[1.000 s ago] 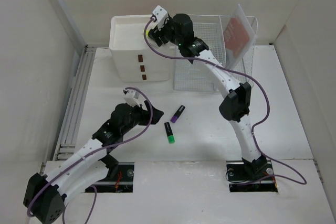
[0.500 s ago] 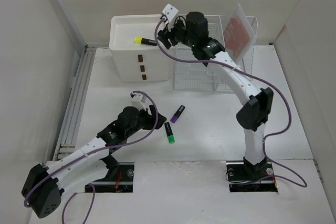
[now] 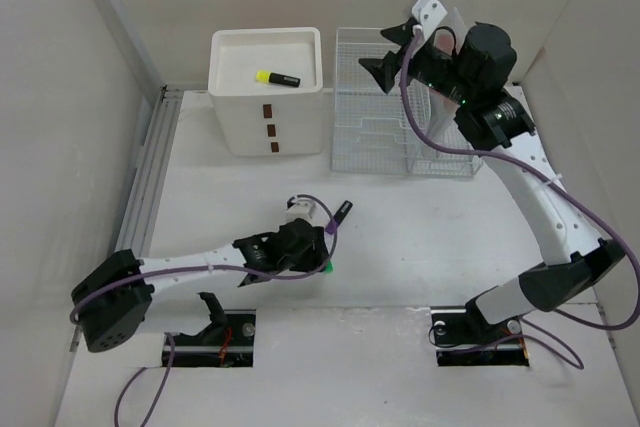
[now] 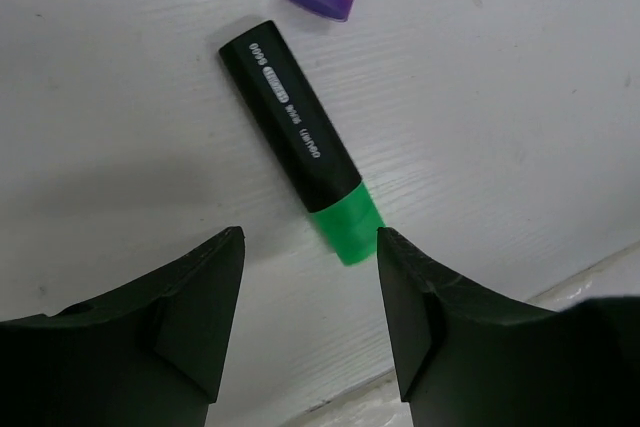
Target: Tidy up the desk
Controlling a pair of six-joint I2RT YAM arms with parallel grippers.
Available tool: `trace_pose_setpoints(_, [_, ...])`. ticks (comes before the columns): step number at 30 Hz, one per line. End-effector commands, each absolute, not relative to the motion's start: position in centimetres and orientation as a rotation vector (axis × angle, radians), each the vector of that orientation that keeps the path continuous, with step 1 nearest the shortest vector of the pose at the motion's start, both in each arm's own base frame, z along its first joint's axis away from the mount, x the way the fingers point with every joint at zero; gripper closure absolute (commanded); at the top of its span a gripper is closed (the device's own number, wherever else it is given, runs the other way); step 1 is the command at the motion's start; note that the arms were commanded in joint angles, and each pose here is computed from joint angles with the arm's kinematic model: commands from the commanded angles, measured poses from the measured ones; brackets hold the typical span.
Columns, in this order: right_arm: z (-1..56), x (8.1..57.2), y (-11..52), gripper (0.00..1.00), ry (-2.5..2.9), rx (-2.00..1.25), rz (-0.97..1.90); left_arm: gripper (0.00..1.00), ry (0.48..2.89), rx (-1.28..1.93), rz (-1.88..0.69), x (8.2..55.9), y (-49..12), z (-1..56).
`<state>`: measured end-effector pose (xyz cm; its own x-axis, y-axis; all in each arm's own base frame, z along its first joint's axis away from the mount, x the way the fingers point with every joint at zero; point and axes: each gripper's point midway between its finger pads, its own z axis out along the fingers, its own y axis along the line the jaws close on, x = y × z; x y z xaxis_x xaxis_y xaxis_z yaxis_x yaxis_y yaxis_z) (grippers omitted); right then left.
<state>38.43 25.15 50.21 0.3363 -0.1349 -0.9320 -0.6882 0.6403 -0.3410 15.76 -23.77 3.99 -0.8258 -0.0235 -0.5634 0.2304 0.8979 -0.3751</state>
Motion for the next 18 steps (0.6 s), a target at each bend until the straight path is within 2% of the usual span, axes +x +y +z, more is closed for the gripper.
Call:
trace_pose_setpoints(1, [47.8,37.6,25.6,0.30,1.248,-0.863,0.513,0.48,2.420,0.053,-0.521,17.0,-25.3,6.1])
trace_pose_setpoints(6, [46.5,36.0,25.6,0.30,1.258,-0.887,0.552,0.47,2.425,0.072,-0.507,16.3,-28.1,6.1])
trace_pose_setpoints(9, [45.4,35.8,25.4,0.30,1.281,-0.893,0.571,0.47,2.450,0.038,-0.447,16.3,-28.4,5.6])
trace_pose_setpoints(12, [45.1,34.7,25.1,0.30,1.281,-0.896,0.587,0.50,2.489,0.020,-0.281,16.0,-28.1,3.6])
trace_pose_setpoints(18, [44.2,33.5,24.8,0.30,1.286,-0.906,0.598,0.51,2.470,-0.012,-0.229,15.5,-28.4,3.3])
